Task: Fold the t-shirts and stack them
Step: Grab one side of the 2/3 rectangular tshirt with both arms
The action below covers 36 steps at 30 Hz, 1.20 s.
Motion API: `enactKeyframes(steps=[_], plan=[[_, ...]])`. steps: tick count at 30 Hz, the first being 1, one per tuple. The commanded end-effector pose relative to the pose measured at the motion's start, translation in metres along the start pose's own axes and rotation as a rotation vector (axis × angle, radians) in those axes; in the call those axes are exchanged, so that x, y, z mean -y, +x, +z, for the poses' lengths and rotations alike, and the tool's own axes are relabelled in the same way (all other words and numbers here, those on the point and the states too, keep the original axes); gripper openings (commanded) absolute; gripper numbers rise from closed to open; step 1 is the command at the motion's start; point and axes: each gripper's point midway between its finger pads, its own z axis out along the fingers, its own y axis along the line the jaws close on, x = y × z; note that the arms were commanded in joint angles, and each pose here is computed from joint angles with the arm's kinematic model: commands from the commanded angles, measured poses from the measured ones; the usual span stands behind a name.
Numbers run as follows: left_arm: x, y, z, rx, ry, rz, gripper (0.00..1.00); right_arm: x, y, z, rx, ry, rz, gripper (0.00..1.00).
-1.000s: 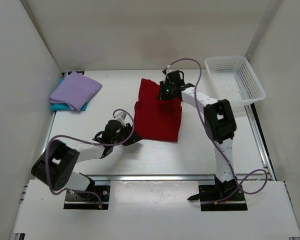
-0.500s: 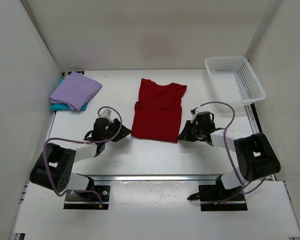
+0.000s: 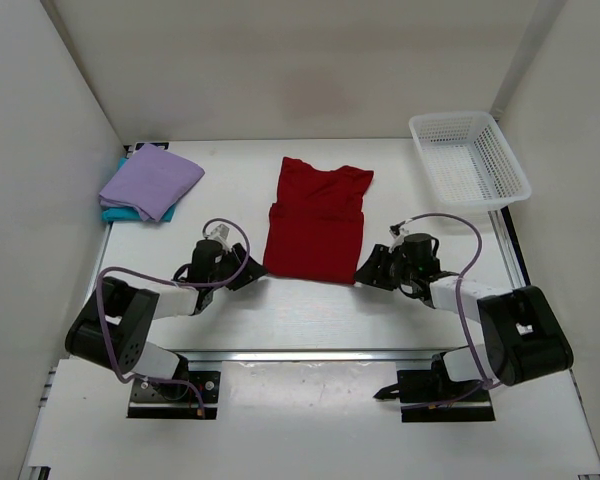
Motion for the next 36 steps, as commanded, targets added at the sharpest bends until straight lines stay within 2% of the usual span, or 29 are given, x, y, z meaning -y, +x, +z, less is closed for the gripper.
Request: enactKeyframes(steps=[1,4,6,8,9,10,11,12,15,19,20,25,26,27,28,29,33,36], plan=[[0.002,-0.002,0.005,0.003,0.005,0.019,0.54,-0.018,-0.006,0.010,-0.001,-0.074,-0.018,0.41],[0.004,-0.004,0.012,0.002,0.015,0.006,0.48,-0.010,0.001,0.020,-0.028,-0.063,0.025,0.39],[0.004,-0.007,0.017,0.002,0.019,-0.007,0.48,-0.009,0.001,0.025,-0.040,-0.076,0.044,0.36],[0.006,-0.008,0.022,0.002,0.019,0.006,0.43,-0.007,0.001,0.031,-0.045,-0.075,0.053,0.27],[0.007,-0.008,0.026,-0.003,0.021,-0.004,0.33,-0.007,0.005,0.033,-0.057,-0.078,0.062,0.17],[0.009,-0.009,0.028,-0.006,0.027,-0.004,0.21,-0.007,-0.002,0.034,-0.039,-0.073,0.056,0.13],[0.005,-0.007,0.029,-0.012,0.011,-0.007,0.14,-0.005,-0.002,0.034,-0.036,-0.062,0.063,0.06],[0.007,-0.008,0.027,-0.008,0.011,-0.017,0.01,-0.005,-0.002,0.033,-0.035,-0.067,0.060,0.01],[0.012,-0.012,0.017,0.021,0.013,0.016,0.00,-0.004,-0.002,0.024,-0.014,-0.055,0.062,0.00],[0.015,0.008,-0.008,0.007,0.009,0.054,0.00,-0.004,0.024,0.005,-0.047,-0.034,0.044,0.00],[0.003,0.018,-0.014,-0.007,-0.019,0.047,0.00,-0.004,0.026,0.000,-0.038,-0.019,0.037,0.00],[-0.022,0.072,-0.060,-0.077,-0.058,0.117,0.00,-0.005,0.089,-0.029,-0.103,0.007,-0.001,0.00],[-0.023,0.081,-0.072,-0.083,-0.057,0.137,0.00,0.002,0.114,-0.034,-0.156,0.040,0.014,0.00],[-0.028,0.093,-0.078,-0.109,-0.067,0.145,0.00,-0.002,0.117,-0.039,-0.145,0.035,0.007,0.00],[-0.033,0.097,-0.087,-0.103,-0.068,0.146,0.00,-0.014,0.127,-0.044,-0.154,-0.001,-0.004,0.00],[-0.017,0.091,-0.094,-0.066,0.001,0.148,0.00,-0.015,0.141,-0.049,-0.186,0.015,-0.002,0.00],[0.011,0.066,-0.122,-0.001,0.062,0.134,0.00,-0.047,0.118,-0.066,-0.105,-0.049,-0.028,0.00],[0.056,0.033,-0.127,0.023,0.143,0.180,0.00,-0.077,0.059,-0.076,-0.022,-0.101,-0.074,0.00]])
